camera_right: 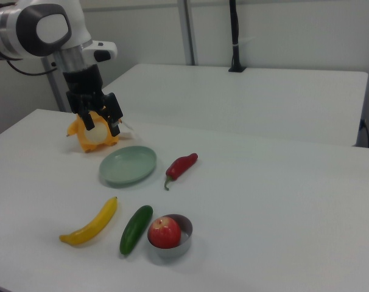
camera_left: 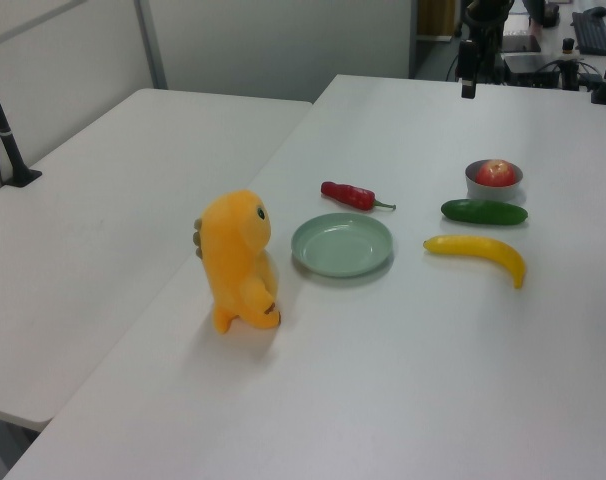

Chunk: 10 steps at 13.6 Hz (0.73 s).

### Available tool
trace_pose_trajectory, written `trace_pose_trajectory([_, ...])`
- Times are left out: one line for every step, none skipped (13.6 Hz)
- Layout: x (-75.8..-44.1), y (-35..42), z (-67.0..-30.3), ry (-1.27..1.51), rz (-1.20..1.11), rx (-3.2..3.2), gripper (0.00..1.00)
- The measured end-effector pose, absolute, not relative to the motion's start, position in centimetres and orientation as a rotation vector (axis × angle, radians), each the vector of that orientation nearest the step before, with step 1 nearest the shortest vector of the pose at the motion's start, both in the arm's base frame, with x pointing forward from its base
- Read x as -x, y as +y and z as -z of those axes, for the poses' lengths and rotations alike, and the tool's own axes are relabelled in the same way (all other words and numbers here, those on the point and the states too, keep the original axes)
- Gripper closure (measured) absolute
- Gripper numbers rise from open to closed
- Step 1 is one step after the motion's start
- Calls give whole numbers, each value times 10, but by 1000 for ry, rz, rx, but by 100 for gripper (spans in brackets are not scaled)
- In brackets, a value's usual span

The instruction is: Red apple placed in the center of the desktop

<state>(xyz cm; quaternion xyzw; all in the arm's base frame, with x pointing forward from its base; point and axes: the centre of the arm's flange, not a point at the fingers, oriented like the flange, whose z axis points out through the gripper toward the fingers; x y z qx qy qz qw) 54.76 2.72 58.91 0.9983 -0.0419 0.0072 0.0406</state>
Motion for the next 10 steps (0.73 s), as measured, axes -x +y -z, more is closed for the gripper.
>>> trace_pose_trajectory([-548, 26, -589, -131, -22, -3057, 0])
trace_pose_trajectory([-548, 25, -589, -134, -22, -3057, 0])
trace_pose_trajectory([-548, 23, -589, -139, -21, -3057, 0])
trace_pose_trajectory([-548, 20, -589, -148, -21, -3057, 0])
trace_pose_trajectory([-548, 13, -589, -142, -19, -3057, 0])
trace_pose_trajectory([-548, 6, -589, -122, -17, -3058, 0])
trace_pose_trajectory([-548, -3, -589, -103, -9, -3059, 0])
trace_pose_trajectory([-547, -12, -588, -95, 2, -3059, 0])
trace_pose_trajectory([-546, -21, -588, -97, 11, -3059, 0])
trace_pose_trajectory([-546, -30, -588, -106, 12, -3059, 0])
